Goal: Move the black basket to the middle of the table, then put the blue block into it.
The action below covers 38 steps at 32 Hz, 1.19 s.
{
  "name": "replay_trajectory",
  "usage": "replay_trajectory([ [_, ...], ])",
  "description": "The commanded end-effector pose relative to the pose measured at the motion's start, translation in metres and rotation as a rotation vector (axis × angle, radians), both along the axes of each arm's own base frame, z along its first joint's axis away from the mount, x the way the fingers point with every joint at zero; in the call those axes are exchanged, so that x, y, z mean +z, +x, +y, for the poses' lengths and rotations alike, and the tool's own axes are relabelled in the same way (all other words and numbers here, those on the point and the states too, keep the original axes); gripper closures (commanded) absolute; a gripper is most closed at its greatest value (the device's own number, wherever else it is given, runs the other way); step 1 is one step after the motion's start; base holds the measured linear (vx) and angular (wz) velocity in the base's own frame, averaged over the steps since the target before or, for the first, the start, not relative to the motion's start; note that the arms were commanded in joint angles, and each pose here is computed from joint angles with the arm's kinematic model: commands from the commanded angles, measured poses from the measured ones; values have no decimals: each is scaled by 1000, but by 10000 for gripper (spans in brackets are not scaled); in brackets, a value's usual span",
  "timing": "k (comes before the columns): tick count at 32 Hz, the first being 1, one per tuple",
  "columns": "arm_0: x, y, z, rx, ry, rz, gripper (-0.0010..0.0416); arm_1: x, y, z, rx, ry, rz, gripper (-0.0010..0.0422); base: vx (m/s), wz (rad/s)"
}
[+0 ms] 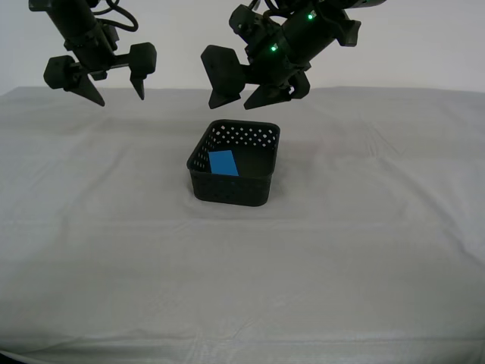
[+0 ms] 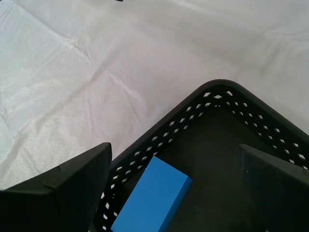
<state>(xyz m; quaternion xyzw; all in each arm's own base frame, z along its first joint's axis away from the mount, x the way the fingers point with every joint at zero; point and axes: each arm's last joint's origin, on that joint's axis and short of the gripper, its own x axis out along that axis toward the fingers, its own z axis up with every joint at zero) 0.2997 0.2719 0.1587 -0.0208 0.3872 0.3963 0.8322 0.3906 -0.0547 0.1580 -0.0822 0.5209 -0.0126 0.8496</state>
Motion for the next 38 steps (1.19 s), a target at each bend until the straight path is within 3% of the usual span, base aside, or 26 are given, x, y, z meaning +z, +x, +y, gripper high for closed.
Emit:
replay_trajectory([
  [1, 0, 0, 0, -2, 3, -1, 49, 0, 0, 0, -1, 2, 0, 34, 0, 0],
  [38, 0, 0, 0, -2, 3, -1, 48, 0, 0, 0, -1, 2, 0, 34, 0, 0],
])
